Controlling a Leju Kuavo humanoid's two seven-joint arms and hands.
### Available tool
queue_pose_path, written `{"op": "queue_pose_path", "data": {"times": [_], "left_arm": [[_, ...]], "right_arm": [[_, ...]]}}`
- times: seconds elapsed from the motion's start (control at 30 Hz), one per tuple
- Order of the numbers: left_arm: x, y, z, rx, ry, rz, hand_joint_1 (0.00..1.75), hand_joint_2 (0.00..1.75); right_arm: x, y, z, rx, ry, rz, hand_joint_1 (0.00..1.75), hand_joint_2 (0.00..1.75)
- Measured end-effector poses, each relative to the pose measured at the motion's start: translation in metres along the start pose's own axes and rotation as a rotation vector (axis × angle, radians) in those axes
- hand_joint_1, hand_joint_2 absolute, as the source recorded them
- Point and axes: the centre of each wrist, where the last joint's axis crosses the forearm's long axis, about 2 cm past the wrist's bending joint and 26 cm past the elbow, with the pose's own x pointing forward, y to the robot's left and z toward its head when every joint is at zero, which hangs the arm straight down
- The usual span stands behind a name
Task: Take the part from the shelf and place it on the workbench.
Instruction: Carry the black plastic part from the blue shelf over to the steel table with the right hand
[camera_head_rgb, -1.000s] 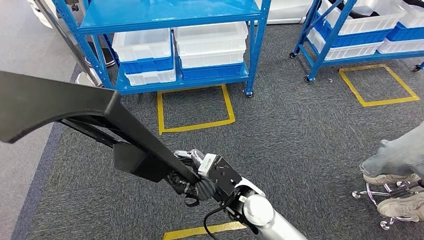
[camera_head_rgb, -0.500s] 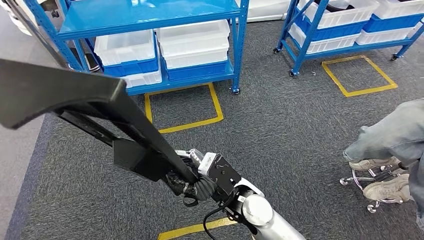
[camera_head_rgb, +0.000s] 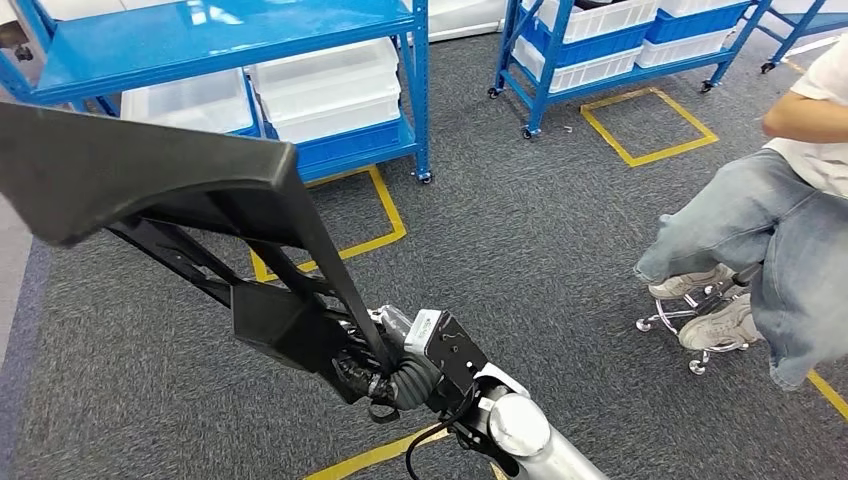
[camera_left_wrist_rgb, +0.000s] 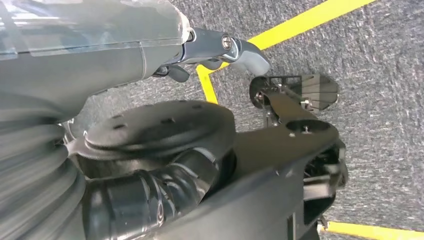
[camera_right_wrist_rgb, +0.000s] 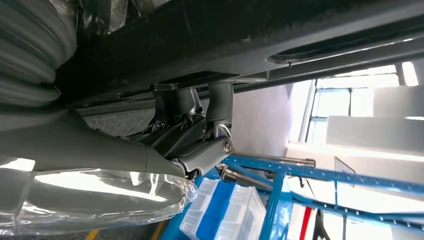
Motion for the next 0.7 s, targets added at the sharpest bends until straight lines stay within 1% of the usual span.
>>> {"op": "queue_pose_path", "data": {"times": [0.37,0.6,0.7], "left_arm": [[0.0033,-0.0026,-0.0007,0.063,0.008,-0.026,0.0,1.75],[0.0023,-0.0045,0.0,0.167,0.028,-0.028,0.0,1.75],[-0.0036,-0.0032,0.0017,0.213,0.045,-0.015,0.0,1.75]], "right_arm": [[0.0005,0.0029,0.0022,-0.001,-0.005,-0.014,1.61,1.75],[0.002,0.0047,0.0045,-0.005,-0.01,-0.015,1.61,1.75],[0.0025,0.0048,0.0061,-0.008,-0.011,-0.012,1.61,1.75]]}}
